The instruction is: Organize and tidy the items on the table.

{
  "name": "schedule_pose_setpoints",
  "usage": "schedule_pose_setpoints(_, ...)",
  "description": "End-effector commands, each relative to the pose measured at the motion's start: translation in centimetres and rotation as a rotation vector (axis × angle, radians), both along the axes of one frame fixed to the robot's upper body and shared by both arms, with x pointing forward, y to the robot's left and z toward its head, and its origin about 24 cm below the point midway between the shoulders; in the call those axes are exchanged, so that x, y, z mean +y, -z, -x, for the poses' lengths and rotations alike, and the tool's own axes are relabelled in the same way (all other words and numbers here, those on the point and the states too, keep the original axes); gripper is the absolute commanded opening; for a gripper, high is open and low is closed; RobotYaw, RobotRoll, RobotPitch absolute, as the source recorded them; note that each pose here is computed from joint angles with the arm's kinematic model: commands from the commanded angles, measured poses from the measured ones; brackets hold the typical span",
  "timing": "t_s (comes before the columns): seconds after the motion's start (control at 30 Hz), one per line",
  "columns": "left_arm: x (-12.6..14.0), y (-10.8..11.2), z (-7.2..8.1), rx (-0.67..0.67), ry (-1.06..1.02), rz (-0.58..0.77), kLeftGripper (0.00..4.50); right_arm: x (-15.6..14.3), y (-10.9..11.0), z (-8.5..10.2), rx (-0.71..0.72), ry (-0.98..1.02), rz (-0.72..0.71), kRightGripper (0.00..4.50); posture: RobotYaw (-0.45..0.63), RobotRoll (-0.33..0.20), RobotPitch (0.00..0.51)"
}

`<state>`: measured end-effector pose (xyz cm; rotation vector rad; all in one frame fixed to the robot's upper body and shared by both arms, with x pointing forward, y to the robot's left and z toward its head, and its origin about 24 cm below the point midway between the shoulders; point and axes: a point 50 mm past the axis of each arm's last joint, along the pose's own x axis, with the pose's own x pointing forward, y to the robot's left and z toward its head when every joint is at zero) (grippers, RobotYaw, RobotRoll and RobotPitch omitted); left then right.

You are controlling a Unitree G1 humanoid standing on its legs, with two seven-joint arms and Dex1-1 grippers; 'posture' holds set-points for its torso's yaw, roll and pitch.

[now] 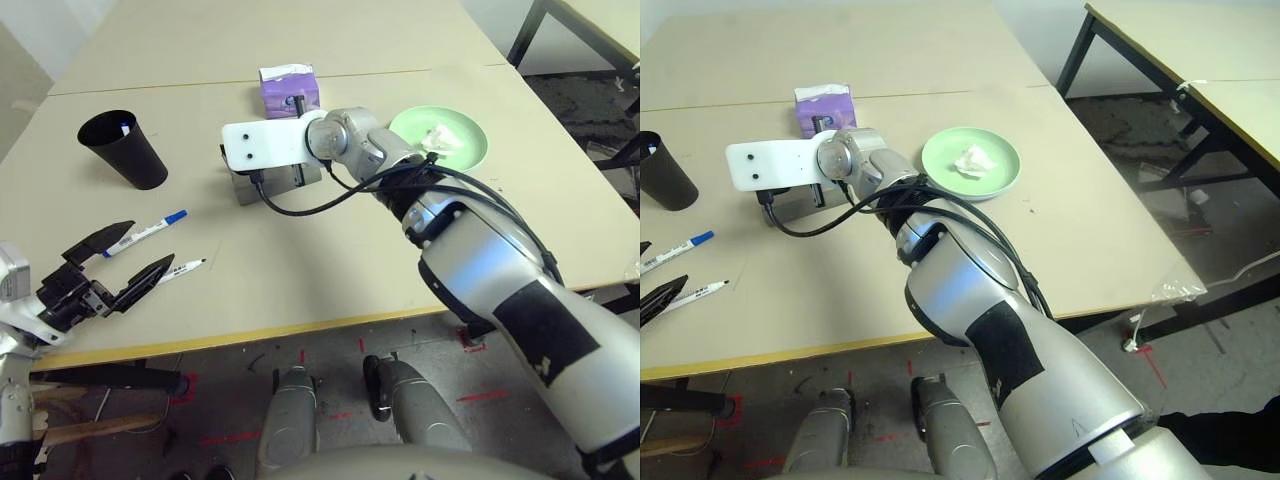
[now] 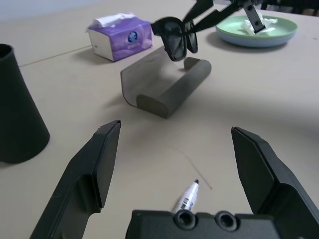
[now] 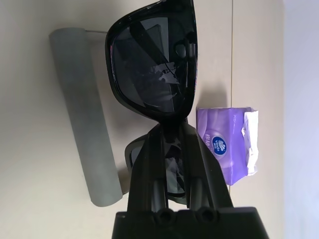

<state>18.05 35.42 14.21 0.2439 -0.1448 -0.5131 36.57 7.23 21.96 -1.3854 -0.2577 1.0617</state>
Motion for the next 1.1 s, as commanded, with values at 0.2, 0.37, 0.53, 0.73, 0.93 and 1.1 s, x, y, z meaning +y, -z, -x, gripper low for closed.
schedule_pose_setpoints(0.2, 0.1, -0.2, 0.4, -0.008, -0.022, -0.005, 4.50, 0.9, 1.8, 0.7, 0.034, -0.019, 0.004, 0.15, 0.09, 0.000, 0.198)
schedule_pose_setpoints(0.37, 0.1, -0.3, 0.6, -0.010, -0.028, -0.006, 4.50, 1.0, 2.1, 0.7, 0.040, -0.019, 0.006, 0.15, 0.09, 0.000, 0.201)
schedule_pose_setpoints(0.53, 0.0, -0.3, 0.8, -0.010, -0.031, -0.003, 4.50, 1.2, 2.1, 0.8, 0.033, -0.018, -0.007, 0.15, 0.10, 0.000, 0.203)
schedule_pose_setpoints(0.73, -0.1, -0.3, 1.0, -0.008, -0.038, 0.001, 4.50, 1.4, 2.1, 0.9, 0.019, -0.022, -0.022, 0.15, 0.11, 0.000, 0.208)
schedule_pose_setpoints(0.93, 0.1, -0.4, 1.2, -0.021, -0.062, 0.014, 4.50, 1.4, 2.1, 0.9, 0.012, -0.021, -0.023, 0.15, 0.12, 0.000, 0.209)
schedule_pose_setpoints(1.1, 0.4, -0.7, 1.4, -0.032, -0.086, 0.011, 4.50, 1.5, 2.4, 1.0, 0.017, -0.023, -0.018, 0.15, 0.12, 0.000, 0.211)
